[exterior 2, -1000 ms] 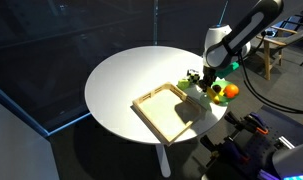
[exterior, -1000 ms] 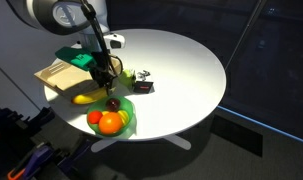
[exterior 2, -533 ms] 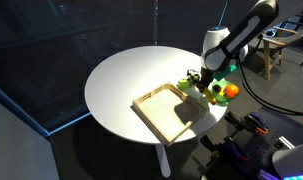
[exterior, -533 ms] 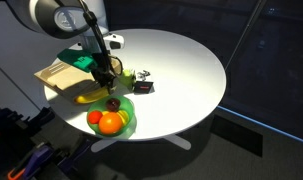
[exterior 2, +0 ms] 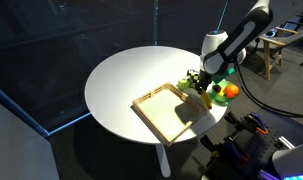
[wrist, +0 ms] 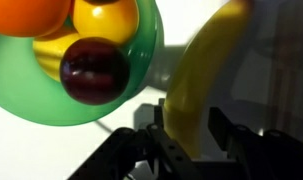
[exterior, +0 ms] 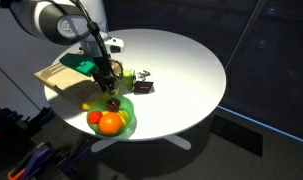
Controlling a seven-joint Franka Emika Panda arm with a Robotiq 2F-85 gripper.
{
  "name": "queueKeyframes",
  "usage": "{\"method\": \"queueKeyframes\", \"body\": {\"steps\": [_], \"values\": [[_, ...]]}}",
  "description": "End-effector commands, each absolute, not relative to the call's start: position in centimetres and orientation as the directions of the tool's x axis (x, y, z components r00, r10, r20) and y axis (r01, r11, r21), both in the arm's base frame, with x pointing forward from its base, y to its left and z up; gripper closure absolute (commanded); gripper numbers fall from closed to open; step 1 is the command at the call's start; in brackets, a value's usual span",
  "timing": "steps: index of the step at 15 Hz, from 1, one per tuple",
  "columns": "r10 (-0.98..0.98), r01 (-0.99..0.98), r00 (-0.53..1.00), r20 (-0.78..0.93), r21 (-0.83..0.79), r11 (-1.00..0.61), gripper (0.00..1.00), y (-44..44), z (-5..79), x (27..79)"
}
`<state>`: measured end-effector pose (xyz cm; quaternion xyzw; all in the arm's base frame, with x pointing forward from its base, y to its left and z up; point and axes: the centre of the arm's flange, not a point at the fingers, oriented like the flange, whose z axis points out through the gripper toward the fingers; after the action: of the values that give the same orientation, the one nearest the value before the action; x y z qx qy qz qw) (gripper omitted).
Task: Put the banana on the table and then put it in the crate
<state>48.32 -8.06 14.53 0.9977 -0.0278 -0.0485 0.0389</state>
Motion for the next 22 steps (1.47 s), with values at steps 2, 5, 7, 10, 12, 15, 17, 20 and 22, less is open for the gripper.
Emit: {"method": "queueKeyframes", "body": {"steps": [2, 5, 7, 10, 12, 15, 17, 20, 22], "values": [[-0.077, -0.069, 0.994, -0.076, 0.094, -0.993, 0.11, -7.9, 14.4, 49.0], [-0.094, -0.086, 0.992, -0.083, 0.101, -0.991, 0.0, -8.0, 14.6, 48.9], [-0.109, -0.1, 0.991, -0.083, 0.104, -0.99, 0.0, -8.2, 14.9, 48.9], [-0.137, -0.127, 0.987, -0.084, 0.114, -0.985, 0.0, -8.4, 15.6, 48.7], [-0.154, -0.144, 0.985, -0.078, 0.121, -0.982, 0.0, -8.6, 16.0, 48.5], [-0.173, -0.164, 0.983, -0.064, 0.128, -0.978, 0.0, -8.6, 16.8, 48.5], [-0.18, -0.173, 0.982, -0.051, 0.12, -0.977, 0.0, -8.5, 17.4, 48.6], [-0.185, -0.181, 0.982, -0.033, 0.104, -0.978, 0.0, -8.5, 18.5, 48.8], [-0.185, -0.182, 0.982, -0.022, 0.096, -0.979, 0.0, -8.4, 19.3, 48.8]]}}
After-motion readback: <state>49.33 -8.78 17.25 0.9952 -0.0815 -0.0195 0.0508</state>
